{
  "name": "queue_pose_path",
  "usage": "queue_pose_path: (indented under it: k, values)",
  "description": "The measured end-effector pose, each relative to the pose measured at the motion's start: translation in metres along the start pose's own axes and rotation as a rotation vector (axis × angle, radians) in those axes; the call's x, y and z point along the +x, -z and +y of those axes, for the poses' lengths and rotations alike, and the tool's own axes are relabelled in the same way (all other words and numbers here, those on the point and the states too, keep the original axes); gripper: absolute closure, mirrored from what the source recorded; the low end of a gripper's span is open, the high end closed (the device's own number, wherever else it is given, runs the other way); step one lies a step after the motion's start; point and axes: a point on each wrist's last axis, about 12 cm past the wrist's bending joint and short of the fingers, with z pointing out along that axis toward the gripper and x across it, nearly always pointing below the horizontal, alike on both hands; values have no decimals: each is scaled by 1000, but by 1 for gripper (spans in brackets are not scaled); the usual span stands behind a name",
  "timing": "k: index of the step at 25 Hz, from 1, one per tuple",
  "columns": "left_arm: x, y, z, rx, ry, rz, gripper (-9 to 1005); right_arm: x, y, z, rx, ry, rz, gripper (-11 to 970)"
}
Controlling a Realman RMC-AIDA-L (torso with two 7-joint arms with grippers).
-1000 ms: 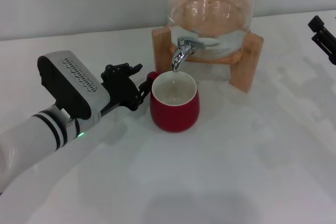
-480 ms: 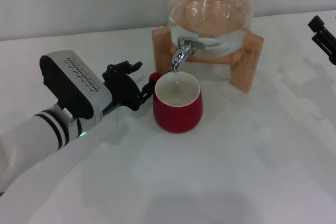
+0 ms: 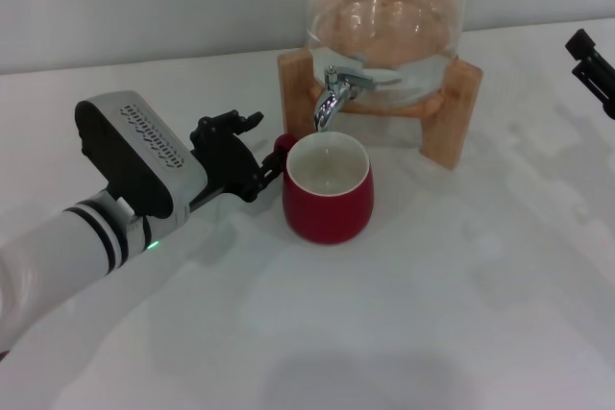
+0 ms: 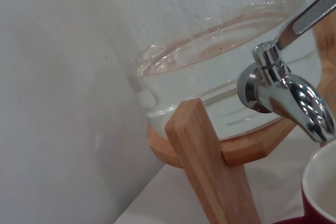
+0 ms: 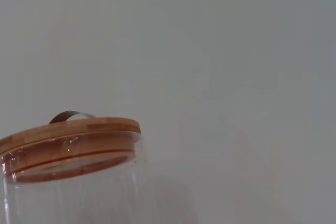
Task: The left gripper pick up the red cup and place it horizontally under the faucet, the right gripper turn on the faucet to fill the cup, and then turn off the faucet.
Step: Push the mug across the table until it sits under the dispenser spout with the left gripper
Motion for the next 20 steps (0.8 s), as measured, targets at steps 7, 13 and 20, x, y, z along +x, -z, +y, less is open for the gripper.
queue_pose_path:
  k: [7,13,20]
  values:
    - [1,0,0,-4,-5,3,474,0,1,-1,2,1,0,91]
    - [4,2,0,-17,0,21,472,-1,1,-1,1,2,-3,91]
    - [8,5,3,-43,28,27,470,-1,1,-1,-1,1,-3,91]
